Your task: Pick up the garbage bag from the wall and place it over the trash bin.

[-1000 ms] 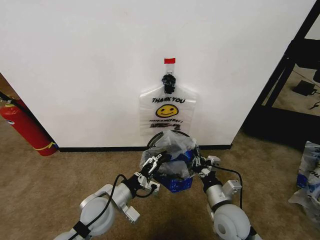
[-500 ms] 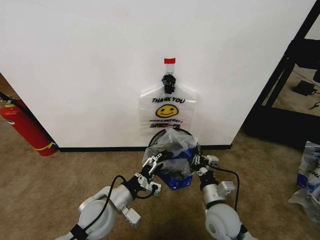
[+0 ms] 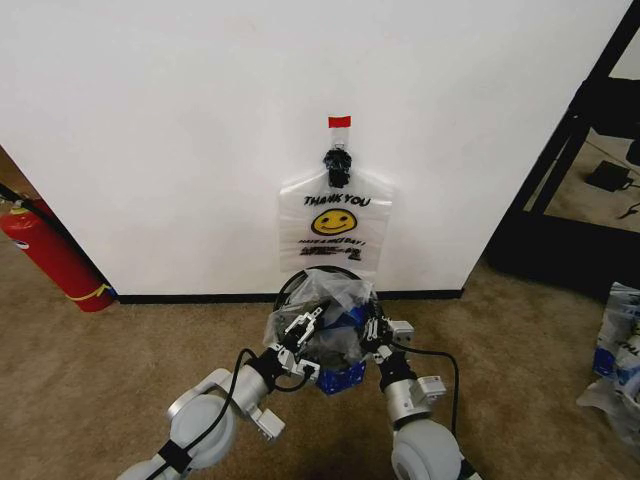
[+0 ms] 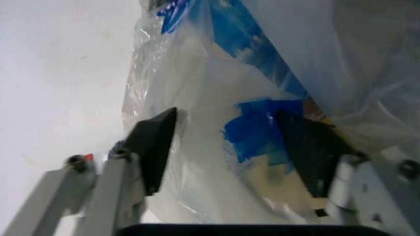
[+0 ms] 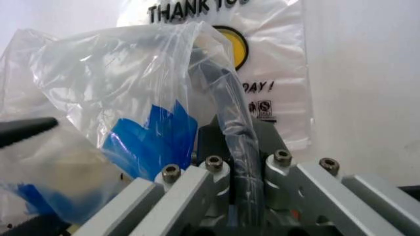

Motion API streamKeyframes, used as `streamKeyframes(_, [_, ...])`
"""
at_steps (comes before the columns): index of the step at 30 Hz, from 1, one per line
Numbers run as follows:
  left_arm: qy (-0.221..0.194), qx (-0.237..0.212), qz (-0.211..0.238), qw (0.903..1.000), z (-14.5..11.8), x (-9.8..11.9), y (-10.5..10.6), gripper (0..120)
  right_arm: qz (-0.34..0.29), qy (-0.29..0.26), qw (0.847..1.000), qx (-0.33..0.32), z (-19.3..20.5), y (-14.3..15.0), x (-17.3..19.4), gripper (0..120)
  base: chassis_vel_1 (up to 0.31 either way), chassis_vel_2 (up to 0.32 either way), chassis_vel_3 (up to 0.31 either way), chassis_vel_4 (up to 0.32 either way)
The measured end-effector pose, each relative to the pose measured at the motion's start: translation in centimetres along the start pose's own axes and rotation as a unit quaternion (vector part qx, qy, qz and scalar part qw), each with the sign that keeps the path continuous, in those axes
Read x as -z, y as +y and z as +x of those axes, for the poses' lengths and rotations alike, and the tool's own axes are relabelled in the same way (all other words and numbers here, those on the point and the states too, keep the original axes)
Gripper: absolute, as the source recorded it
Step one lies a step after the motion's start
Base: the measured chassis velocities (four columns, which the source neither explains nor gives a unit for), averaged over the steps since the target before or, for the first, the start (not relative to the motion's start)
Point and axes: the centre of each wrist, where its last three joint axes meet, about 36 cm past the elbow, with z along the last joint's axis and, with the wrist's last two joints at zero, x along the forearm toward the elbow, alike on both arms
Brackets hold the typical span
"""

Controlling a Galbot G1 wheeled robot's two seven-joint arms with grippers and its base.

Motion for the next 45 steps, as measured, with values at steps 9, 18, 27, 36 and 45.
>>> streamKeyframes(9, [-0.001, 0.004, 0.009, 1.0, 0.4, -0.1, 0.3, 22, -0.005, 0.004, 1.0, -0.002, 0.0, 0.0, 0.0, 1, 0.0, 0.0, 0.0, 0.0])
streamKeyframes(18, [-0.006, 0.012, 0.029, 0.9995, 1.1, 0.0, 1.3, 0, -0.003, 0.01, 1.0, -0.011, -0.3, -0.7, 0.0, 1, 0.0, 0.0, 0.0, 0.0])
streamKeyframes(27, [-0.012, 0.015, 0.047, 0.9987, 1.5, -0.8, 2.8, 0, 0.013, 0.033, 0.999, 0.01, -0.3, -3.1, 0.0, 1, 0.0, 0.0, 0.0, 0.0])
streamKeyframes(36, [0.002, 0.007, 0.073, 0.9973, 2.0, -2.0, 3.4, 0, 0.025, 0.064, 0.995, 0.066, 0.9, -7.1, 0.6, 1, 0.0, 0.0, 0.0, 0.0])
streamKeyframes(45, [0.029, -0.044, 0.16, 0.9858, 2.6, -2.6, 2.9, 0, 0.032, 0.064, 0.988, 0.14, 1.3, -11.7, 0.2, 1, 0.0, 0.0, 0.0, 0.0])
